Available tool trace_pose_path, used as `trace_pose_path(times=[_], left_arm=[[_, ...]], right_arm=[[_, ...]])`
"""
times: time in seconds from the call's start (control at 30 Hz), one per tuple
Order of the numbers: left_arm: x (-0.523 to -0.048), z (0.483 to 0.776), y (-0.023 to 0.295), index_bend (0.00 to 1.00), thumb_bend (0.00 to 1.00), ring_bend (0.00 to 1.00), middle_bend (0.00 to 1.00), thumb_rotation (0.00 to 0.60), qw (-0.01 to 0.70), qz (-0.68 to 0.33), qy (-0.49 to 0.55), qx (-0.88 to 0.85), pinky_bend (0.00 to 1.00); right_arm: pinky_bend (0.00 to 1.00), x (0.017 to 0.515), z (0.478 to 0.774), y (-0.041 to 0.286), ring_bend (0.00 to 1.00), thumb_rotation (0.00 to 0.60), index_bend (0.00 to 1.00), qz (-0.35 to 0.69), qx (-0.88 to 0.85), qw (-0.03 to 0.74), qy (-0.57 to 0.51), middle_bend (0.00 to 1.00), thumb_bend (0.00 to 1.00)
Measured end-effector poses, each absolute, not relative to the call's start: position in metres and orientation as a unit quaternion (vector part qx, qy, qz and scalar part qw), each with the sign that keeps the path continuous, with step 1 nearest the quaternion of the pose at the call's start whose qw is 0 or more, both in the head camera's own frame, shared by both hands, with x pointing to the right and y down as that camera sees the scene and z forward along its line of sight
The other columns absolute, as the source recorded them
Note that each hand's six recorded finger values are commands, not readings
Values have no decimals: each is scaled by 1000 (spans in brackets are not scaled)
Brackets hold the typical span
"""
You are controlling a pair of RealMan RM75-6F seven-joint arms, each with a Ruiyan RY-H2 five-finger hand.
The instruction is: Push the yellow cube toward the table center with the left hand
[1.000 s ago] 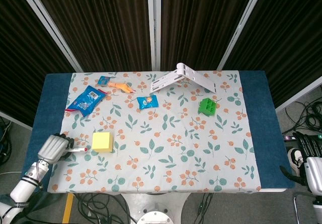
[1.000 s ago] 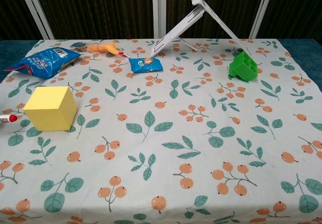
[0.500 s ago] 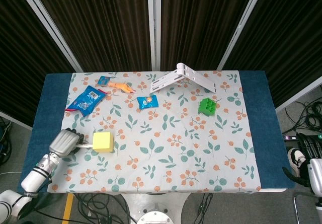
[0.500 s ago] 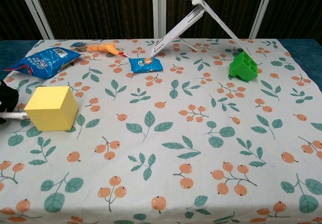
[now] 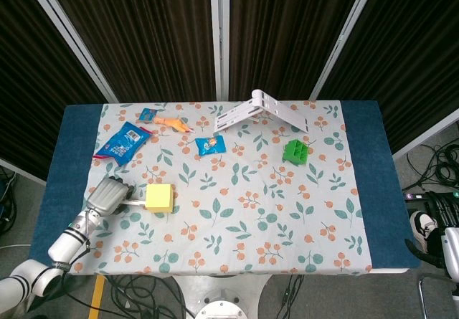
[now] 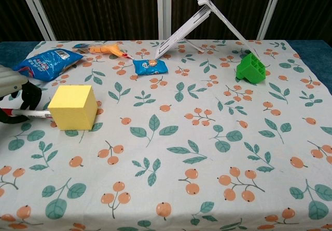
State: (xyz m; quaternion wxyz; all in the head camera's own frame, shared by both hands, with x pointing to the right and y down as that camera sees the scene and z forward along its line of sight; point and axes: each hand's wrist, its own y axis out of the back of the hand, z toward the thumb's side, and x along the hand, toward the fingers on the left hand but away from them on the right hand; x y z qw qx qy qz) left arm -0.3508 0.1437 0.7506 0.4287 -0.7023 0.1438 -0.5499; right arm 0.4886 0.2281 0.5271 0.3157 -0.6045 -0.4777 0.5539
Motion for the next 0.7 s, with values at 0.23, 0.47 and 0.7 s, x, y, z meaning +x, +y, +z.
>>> trace_pose_path(times=[0.23,0.47,0.7], left_arm=[[-330,751,132,704,361,458,765,600,437,-545,135,-703,477],[-304,753,123,704,361,459,765,600,441,-535,127,-709,477],[-276,752,115,704,361,459,764,600,444,-520,129,-718,477]], right_arm=[[6,492,527,231,0,600,0,556,-603,314,-478,72,88],[6,491,528,230,0,600,0,556,-604,312,-477,73,88],[6,489,529,229,0,600,0,556,-608,312,-473,73,89]])
